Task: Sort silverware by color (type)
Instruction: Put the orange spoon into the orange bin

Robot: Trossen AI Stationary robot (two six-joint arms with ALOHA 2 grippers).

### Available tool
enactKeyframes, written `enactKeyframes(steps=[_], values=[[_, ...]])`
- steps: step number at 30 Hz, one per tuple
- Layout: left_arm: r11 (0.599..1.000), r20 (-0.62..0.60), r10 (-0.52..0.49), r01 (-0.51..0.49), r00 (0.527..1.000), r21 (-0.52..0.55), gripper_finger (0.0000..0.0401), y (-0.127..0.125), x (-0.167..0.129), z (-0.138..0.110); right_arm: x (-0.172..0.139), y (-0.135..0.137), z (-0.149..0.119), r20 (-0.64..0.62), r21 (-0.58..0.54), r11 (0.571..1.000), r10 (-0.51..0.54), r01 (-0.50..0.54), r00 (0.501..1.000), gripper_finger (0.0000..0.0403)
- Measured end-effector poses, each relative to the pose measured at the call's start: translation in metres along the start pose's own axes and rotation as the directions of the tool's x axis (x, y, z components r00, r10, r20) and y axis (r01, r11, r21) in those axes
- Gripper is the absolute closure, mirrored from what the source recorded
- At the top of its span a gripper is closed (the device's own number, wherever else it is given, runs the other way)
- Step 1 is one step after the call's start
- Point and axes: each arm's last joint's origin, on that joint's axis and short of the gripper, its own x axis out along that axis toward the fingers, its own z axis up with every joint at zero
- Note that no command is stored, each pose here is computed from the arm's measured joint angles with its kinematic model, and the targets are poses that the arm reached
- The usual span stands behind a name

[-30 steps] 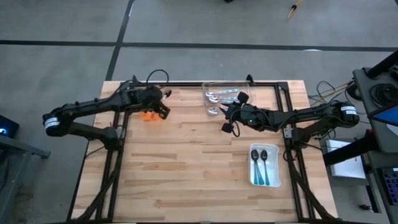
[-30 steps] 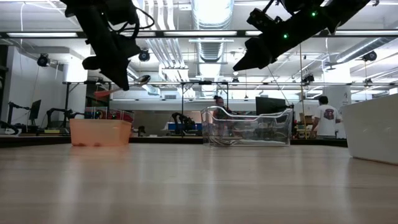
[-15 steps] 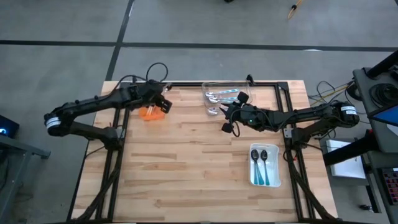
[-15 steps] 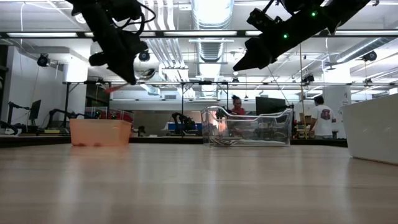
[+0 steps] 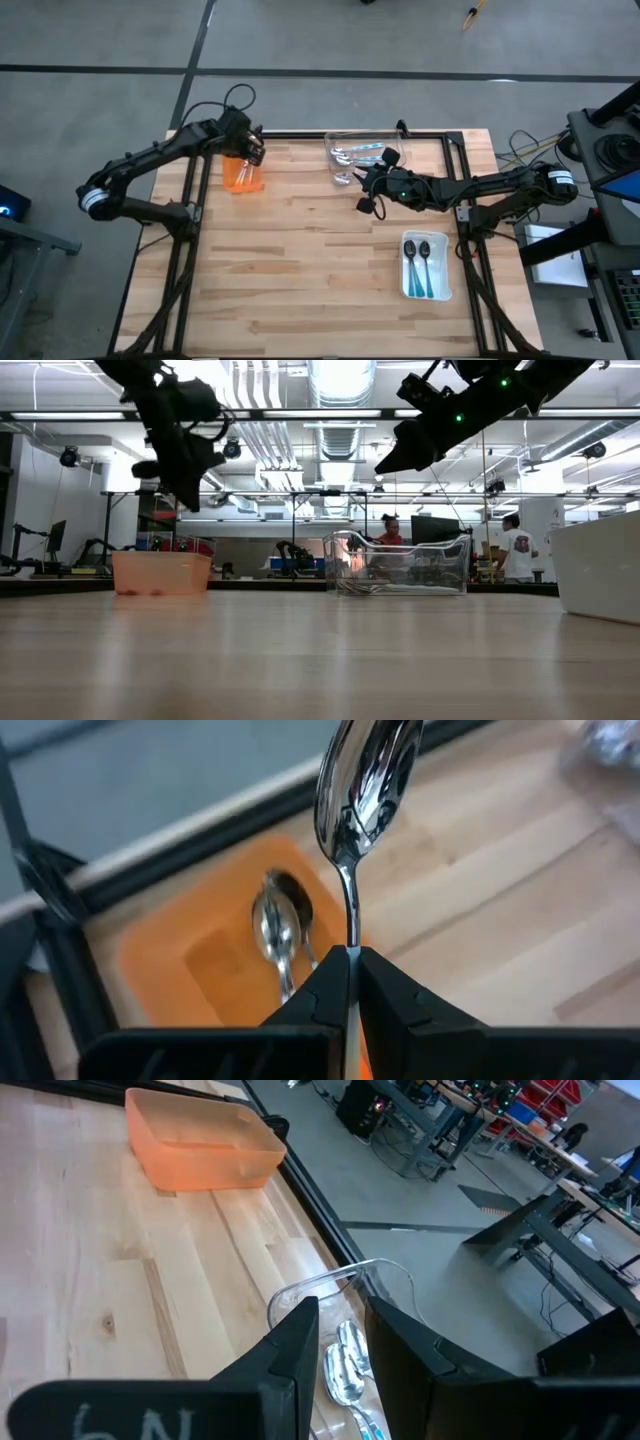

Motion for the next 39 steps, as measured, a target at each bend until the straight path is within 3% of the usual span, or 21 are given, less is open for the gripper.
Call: enactKeyframes(steps=[18, 39], values=[[0.998, -0.208, 0.064, -0.064, 0.976, 0.008, 0.0401, 0.007, 0.041, -0.01, 0.0, 0.0, 0.0, 0.0, -0.001, 1.0, 0.0, 0.0, 1.0, 0.0326], [0.997, -0.242, 0.078, -0.081, 0.967, -0.006, 0.04, 0.012, 0.051, -0.022, 0.0, 0.0, -0.001, -0.007, -0.005, 1.0, 0.001, -0.001, 1.0, 0.0326]])
